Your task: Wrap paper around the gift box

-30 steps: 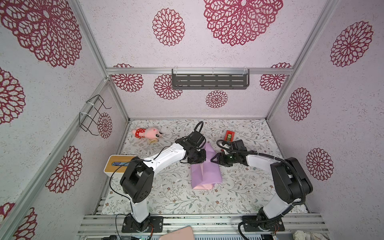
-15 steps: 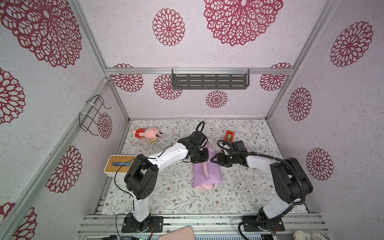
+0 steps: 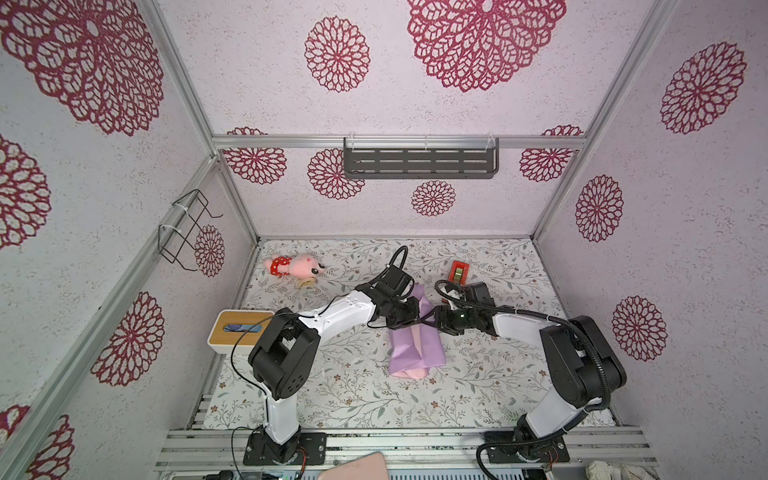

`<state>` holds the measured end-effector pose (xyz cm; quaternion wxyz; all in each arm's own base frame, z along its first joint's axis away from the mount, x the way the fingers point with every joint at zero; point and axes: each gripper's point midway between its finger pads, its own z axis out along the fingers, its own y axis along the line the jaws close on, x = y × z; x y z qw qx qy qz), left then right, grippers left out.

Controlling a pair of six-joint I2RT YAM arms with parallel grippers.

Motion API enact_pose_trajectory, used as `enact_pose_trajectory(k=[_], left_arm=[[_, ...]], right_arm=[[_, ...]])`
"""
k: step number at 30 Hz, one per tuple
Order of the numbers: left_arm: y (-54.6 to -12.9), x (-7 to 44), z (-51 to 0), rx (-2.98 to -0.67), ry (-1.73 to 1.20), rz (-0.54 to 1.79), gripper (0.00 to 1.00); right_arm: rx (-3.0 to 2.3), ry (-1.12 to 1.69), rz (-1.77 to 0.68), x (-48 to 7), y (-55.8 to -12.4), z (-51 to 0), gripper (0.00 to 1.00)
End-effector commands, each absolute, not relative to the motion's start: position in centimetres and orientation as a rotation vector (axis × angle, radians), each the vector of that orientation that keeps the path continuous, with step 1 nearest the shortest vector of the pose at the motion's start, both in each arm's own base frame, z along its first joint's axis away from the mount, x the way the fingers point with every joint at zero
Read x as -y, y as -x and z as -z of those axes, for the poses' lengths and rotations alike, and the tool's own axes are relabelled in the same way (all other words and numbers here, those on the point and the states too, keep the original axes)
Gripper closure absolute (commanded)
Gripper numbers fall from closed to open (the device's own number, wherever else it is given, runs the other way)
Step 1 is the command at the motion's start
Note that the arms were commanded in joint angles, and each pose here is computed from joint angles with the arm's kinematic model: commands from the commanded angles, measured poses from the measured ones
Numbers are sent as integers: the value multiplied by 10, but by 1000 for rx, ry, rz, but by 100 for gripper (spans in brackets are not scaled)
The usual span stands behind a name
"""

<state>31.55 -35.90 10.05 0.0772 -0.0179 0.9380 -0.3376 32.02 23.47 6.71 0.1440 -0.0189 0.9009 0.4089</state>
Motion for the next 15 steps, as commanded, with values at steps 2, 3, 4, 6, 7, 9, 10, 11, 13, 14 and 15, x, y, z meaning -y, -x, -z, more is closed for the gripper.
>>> enact_pose_trajectory(k=[2,3,4,6,7,9,10,11,13,14,15], left_arm=[[-324,386,-118,-2692,5,1205,100],[-324,386,-118,-2688,3,1212,100],[-325,387,-118,-2683,1,1219,100],[-327,387,-118,-2676,-2,1226,100],[-328,388,-118,-2669,-2,1232,100],[-330,389,-119,-2650,2,1258,100],[-330,389,-119,-2644,6,1273,100],[-330,390,-119,-2638,8,1286,100],[-330,389,-117,-2629,6,1295,100],[-329,389,-117,-2626,7,1300,100],[-329,387,-115,-2626,11,1302,100]], right_arm=[[-2770,-68,-983,-211,-299,-22,40],[-2772,-70,-983,-210,-299,-22,40],[-2772,-69,-983,-211,-298,-22,40],[-2771,-67,-982,-211,-298,-22,40],[-2772,-67,-980,-211,-298,-22,40],[-2776,-69,-978,-211,-297,-21,40],[-2778,-66,-978,-212,-297,-20,40],[-2779,-68,-978,-212,-297,-20,40],[-2782,-64,-976,-212,-295,-19,40],[-2782,-65,-974,-212,-296,-19,40],[-2783,-66,-976,-212,-296,-19,40]])
